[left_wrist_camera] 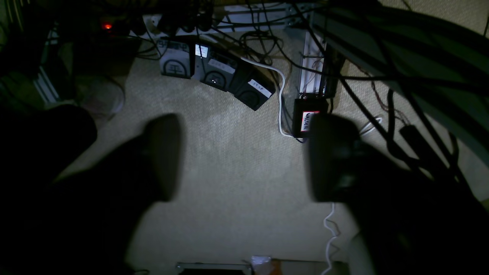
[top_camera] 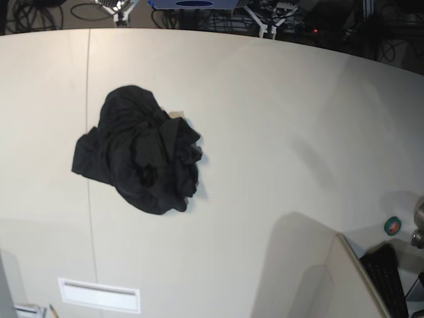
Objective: Layout the t-shirt on the table in an organized manner, then fold the t-shirt properly
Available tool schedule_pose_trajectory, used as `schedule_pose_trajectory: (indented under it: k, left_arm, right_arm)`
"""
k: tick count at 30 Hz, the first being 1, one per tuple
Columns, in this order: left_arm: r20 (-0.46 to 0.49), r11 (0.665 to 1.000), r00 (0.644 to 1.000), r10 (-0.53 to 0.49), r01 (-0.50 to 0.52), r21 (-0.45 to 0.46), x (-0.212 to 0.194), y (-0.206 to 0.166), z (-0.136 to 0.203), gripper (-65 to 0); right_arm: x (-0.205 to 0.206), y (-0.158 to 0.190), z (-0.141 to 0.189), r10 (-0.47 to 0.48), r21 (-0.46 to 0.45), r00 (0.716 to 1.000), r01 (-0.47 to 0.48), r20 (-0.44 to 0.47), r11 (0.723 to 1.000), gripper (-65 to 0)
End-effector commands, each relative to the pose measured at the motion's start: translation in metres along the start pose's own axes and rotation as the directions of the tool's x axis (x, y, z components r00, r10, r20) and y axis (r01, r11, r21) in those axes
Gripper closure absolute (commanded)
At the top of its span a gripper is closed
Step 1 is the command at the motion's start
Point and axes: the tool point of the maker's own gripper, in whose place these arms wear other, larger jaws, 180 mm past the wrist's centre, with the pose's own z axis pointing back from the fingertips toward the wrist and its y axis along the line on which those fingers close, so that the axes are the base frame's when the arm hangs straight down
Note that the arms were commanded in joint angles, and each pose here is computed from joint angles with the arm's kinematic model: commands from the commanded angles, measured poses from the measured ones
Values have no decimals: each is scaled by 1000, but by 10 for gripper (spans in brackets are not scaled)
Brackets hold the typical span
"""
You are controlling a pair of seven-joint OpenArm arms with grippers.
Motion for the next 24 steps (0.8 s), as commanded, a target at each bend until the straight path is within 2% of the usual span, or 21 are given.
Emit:
schedule_pose_trajectory:
  k: [1,3,24]
  left_arm:
    - [-4,1000,1000,-2,2,5,-3,2,0,-268]
    - [-4,1000,1000,-2,2,5,-3,2,0,-2]
    - [-7,1000,1000,-2,2,20,-17,10,3,0]
  right_arm:
    - [-2,-2,0,-2,-7,1000,2,0,1000,0]
    - [-1,-2,0,-2,-7,1000,2,5,1000,0]
    - [-5,-8,0,0,-16,1000,0,7,1000,0]
